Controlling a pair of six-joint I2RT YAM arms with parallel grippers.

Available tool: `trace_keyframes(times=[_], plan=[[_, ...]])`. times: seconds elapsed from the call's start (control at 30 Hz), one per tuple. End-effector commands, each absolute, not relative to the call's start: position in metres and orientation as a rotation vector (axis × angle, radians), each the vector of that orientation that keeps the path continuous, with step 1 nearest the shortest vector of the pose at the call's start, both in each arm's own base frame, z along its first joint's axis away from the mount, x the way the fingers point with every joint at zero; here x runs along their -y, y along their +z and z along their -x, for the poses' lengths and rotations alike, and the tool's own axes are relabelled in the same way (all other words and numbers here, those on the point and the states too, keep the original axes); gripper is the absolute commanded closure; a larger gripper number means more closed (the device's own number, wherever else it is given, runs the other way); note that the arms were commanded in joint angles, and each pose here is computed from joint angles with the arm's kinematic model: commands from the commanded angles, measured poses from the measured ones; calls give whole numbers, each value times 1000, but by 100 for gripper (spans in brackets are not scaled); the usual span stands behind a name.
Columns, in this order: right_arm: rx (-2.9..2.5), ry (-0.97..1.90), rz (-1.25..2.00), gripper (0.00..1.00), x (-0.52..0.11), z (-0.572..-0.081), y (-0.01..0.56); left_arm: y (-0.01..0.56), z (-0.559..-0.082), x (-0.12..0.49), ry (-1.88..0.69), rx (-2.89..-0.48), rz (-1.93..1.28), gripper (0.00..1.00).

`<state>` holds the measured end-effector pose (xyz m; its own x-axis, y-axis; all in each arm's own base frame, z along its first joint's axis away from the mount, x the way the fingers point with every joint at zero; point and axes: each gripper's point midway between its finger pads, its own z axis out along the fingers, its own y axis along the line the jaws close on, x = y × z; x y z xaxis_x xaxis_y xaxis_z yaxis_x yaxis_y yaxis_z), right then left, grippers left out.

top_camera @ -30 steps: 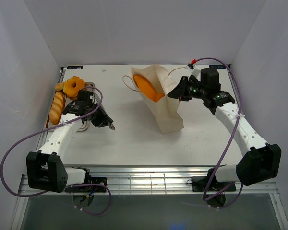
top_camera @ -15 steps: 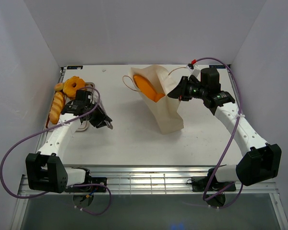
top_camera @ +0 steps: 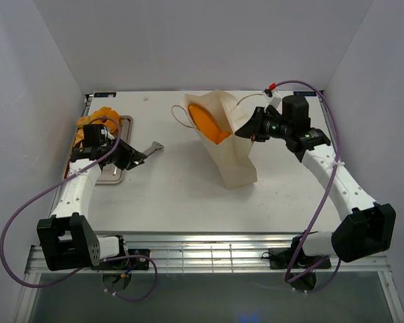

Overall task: Place the fake bread into the paper bag
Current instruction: Place the clamp at the center of the board.

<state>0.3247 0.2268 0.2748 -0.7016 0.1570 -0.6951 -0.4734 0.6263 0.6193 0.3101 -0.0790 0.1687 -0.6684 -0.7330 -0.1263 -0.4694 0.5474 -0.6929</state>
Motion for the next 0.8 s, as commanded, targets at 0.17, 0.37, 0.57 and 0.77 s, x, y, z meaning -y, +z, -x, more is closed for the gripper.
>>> trace_keyframes(times=[0.17,0.37,0.57,0.77], plan=[[-2073,1065,272,92,-223,-321,278,208,-307,73,-899,-2215,880,88],[-2077,1065,272,92,-222,-320,276,237,-297,26,-591,-2059,1002,74],[-2071,1083,276,92,-224,-319,278,248,-288,3,-484,-1934,1141,68],[-2069,1085,281,92,-225,-318,278,230,-297,-2,-471,-1937,1175,57]])
